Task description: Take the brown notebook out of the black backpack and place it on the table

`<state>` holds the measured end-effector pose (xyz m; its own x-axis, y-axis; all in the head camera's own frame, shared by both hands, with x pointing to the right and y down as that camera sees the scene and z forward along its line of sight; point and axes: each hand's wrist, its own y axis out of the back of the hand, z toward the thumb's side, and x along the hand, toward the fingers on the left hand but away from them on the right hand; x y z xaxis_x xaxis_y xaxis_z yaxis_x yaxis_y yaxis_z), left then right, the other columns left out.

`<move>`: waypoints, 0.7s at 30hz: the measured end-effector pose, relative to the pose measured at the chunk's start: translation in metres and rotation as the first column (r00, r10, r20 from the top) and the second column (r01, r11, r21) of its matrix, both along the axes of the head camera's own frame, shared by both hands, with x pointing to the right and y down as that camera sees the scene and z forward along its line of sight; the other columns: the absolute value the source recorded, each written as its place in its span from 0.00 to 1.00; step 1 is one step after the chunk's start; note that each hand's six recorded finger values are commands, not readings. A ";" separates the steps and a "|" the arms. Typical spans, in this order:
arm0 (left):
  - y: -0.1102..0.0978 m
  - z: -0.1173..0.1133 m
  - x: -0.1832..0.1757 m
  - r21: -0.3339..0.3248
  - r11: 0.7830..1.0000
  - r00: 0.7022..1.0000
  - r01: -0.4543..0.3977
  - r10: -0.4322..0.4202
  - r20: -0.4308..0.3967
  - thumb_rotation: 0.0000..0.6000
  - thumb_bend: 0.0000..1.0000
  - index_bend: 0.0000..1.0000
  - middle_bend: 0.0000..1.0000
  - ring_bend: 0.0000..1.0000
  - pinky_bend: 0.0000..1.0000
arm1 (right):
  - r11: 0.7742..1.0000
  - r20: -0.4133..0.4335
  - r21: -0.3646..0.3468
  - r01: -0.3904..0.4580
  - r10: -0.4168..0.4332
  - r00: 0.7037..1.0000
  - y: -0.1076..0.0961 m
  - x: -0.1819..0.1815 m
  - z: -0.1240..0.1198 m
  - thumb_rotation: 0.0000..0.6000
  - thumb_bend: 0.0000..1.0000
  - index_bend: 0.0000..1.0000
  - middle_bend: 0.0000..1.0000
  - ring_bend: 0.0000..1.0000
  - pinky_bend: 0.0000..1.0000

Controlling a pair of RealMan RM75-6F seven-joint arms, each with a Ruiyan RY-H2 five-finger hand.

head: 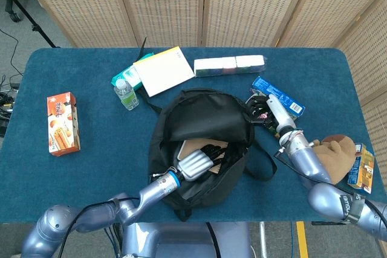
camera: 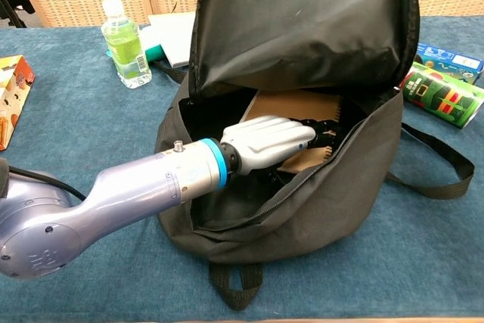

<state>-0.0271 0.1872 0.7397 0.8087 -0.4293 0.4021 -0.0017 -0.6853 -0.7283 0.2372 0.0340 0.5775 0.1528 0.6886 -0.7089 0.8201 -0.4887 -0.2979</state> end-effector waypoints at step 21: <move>-0.013 -0.007 -0.001 0.065 0.996 0.997 0.058 -0.056 -0.047 1.00 0.69 0.67 0.44 0.31 0.44 | 0.999 -0.001 0.016 -0.030 0.030 1.000 -0.007 0.012 -0.005 1.00 0.74 0.69 0.66 0.42 0.42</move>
<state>-0.0276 0.1742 0.7328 0.7987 -0.4996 0.3354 -0.0730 -0.6337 -0.7701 0.2492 0.0272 0.5721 0.1308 0.7038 -0.6982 0.8339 -0.4590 -0.3064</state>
